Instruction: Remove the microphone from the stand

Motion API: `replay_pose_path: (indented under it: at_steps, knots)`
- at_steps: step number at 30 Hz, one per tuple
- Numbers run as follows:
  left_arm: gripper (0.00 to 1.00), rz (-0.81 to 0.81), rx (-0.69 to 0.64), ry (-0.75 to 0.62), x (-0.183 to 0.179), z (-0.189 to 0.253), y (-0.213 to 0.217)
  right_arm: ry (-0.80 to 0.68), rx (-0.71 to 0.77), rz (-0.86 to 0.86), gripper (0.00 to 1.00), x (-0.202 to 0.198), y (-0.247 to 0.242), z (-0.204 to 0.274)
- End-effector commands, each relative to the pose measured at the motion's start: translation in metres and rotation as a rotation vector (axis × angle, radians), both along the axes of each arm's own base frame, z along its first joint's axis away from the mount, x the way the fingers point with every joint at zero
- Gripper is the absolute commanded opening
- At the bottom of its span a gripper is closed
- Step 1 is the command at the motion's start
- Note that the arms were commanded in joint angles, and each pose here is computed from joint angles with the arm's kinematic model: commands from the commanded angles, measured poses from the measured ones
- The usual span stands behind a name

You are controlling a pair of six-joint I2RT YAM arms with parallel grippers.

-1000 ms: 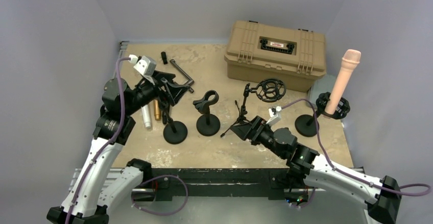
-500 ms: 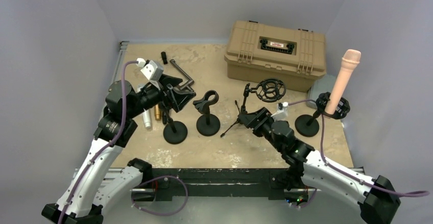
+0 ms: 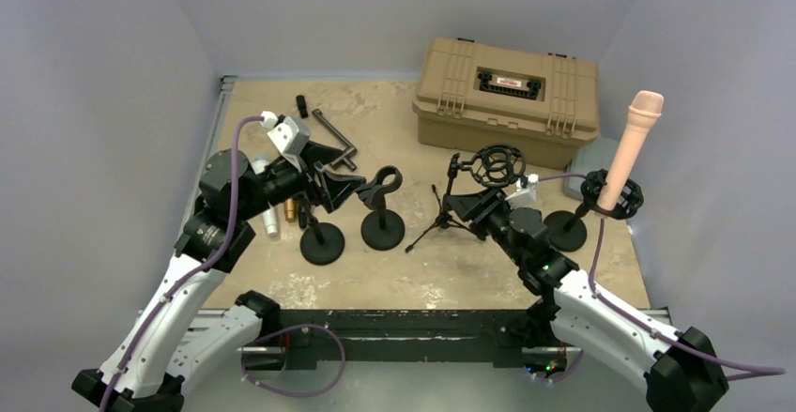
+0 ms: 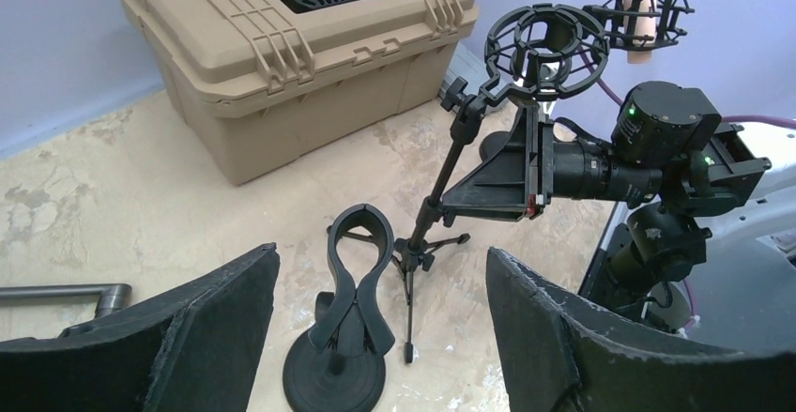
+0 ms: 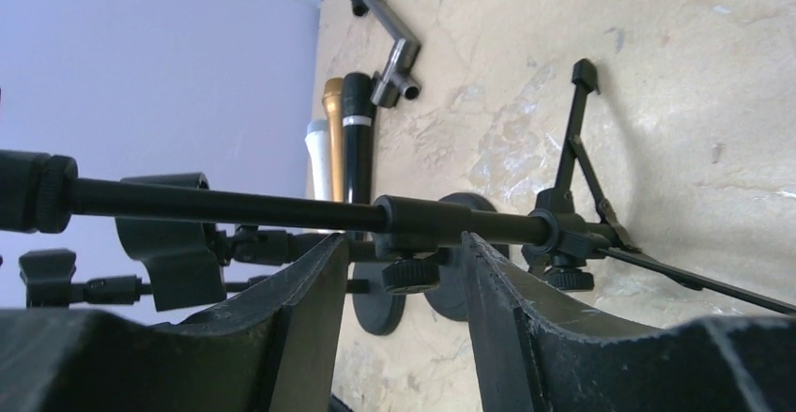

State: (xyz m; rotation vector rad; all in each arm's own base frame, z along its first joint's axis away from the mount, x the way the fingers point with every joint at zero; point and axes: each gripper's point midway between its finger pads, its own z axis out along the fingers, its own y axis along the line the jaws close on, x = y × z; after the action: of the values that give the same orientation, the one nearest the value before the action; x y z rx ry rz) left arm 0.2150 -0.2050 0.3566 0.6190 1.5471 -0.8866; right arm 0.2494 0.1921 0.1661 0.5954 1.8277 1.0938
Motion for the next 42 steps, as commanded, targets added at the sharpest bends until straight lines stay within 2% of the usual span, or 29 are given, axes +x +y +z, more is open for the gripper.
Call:
replay_pose_path:
  at_steps: [1, 6, 9, 11, 16, 26, 31, 35, 38, 42]
  knots:
    - [0.79, -0.017, 0.001, -0.053, -0.002, 0.012, -0.003, -0.102, 0.027, 0.080, 0.46, 0.001, 0.015, 0.028]
    - [0.79, -0.059, 0.013, -0.053, -0.008, 0.010, -0.010, -0.133, 0.039, 0.117, 0.41, -0.001, 0.020, 0.028]
    - [0.79, -0.083, 0.025, -0.056, -0.012, 0.008, -0.015, -0.136, 0.015, 0.117, 0.32, 0.001, 0.020, 0.025]
    - [0.79, -0.093, 0.034, -0.053, -0.013, 0.005, -0.018, -0.137, 0.004, 0.122, 0.29, 0.001, 0.020, 0.024]
    - [0.79, -0.112, 0.052, -0.045, -0.016, 0.000, -0.024, -0.150, -0.028, 0.163, 0.38, -0.002, 0.025, 0.020]
    - [0.79, -0.132, 0.088, -0.036, -0.021, -0.006, -0.044, -0.131, -0.085, 0.175, 0.35, -0.003, 0.024, 0.003]
    - [0.80, -0.059, 0.133, 0.023, -0.012, -0.010, -0.073, -0.141, -0.129, 0.184, 0.17, 0.000, 0.024, -0.006]
    - [0.85, -0.064, 0.139, 0.080, -0.002, -0.013, -0.106, -0.170, -0.167, 0.219, 0.01, -0.001, 0.028, -0.010]
    - [0.90, -0.068, 0.147, 0.089, 0.013, -0.020, -0.126, -0.195, -0.208, 0.233, 0.00, 0.000, 0.028, -0.009]
    - [0.90, -0.093, 0.185, 0.080, 0.027, -0.029, -0.147, -0.230, -0.291, 0.246, 0.00, 0.003, 0.025, -0.004]
